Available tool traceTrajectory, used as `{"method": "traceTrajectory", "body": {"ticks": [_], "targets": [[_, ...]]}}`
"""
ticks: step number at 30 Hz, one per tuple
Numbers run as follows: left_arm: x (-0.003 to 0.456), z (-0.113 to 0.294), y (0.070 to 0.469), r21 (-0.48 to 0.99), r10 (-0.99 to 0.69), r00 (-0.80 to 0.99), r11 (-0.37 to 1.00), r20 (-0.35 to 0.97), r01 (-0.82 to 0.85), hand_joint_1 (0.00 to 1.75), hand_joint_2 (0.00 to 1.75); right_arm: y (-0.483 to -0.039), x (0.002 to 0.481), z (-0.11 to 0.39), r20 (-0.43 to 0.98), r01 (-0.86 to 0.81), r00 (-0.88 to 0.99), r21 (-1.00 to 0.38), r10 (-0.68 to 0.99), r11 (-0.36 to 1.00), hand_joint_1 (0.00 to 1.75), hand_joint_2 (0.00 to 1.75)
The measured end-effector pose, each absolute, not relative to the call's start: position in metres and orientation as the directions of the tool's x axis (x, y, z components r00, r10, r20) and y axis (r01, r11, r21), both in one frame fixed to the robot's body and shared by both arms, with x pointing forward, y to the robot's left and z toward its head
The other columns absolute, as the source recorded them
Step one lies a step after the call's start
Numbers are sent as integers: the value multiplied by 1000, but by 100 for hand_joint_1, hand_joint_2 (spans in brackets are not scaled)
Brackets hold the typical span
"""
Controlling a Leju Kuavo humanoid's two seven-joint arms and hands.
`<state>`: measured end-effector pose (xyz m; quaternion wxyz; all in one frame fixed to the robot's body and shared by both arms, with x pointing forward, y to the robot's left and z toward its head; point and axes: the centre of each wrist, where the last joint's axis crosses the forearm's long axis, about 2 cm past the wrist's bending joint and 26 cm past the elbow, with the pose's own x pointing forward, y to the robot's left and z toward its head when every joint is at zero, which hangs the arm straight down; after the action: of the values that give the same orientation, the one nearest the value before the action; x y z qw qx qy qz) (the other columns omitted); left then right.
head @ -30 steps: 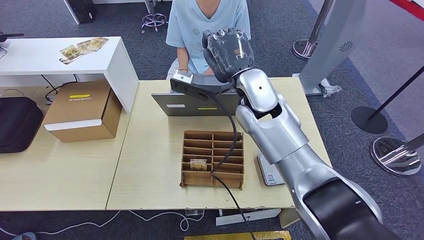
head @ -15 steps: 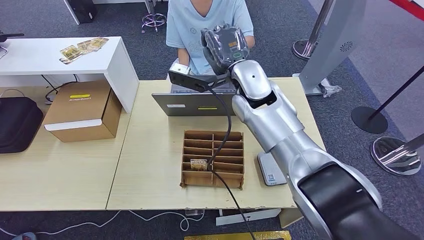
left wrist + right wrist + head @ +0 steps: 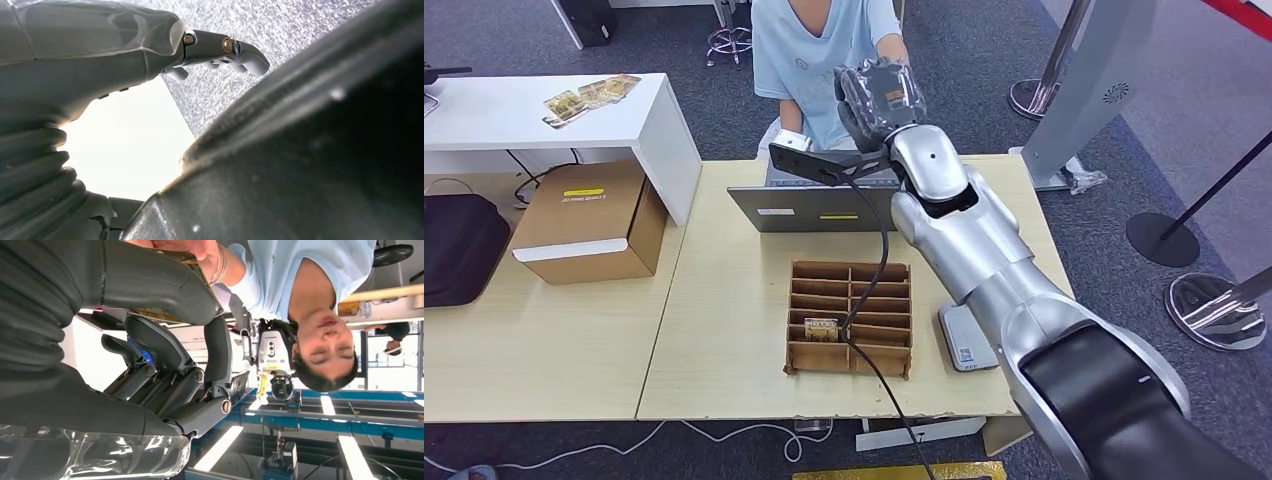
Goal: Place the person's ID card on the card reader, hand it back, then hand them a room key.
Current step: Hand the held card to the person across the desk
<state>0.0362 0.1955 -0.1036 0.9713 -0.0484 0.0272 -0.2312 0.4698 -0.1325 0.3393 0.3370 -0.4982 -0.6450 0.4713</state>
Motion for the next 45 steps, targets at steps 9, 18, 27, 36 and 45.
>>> {"method": "traceTrajectory", "body": {"ticks": [9, 18, 27, 36, 45], "targets": [[30, -104, 196, -102, -378, 925, 922, -36, 373, 0, 175, -136, 474, 341, -36, 319, -271, -946, 962, 54, 175, 175], [25, -104, 195, -97, -321, 946, 944, -43, 316, 0, 175, -140, 476, 338, -38, 316, -259, -947, 965, 47, 175, 175], [18, -105, 194, -92, -225, 973, 971, -54, 220, 0, 175, -142, 476, 337, -38, 313, -253, -949, 967, 45, 42, 175], [12, -105, 193, -87, -145, 987, 986, -65, 139, 0, 175, -143, 477, 337, -36, 311, -249, -949, 968, 45, 0, 175], [7, -105, 192, -80, -64, 995, 995, -73, 58, 0, 175, -144, 478, 336, -31, 308, -247, -950, 969, 48, 0, 175]]}}
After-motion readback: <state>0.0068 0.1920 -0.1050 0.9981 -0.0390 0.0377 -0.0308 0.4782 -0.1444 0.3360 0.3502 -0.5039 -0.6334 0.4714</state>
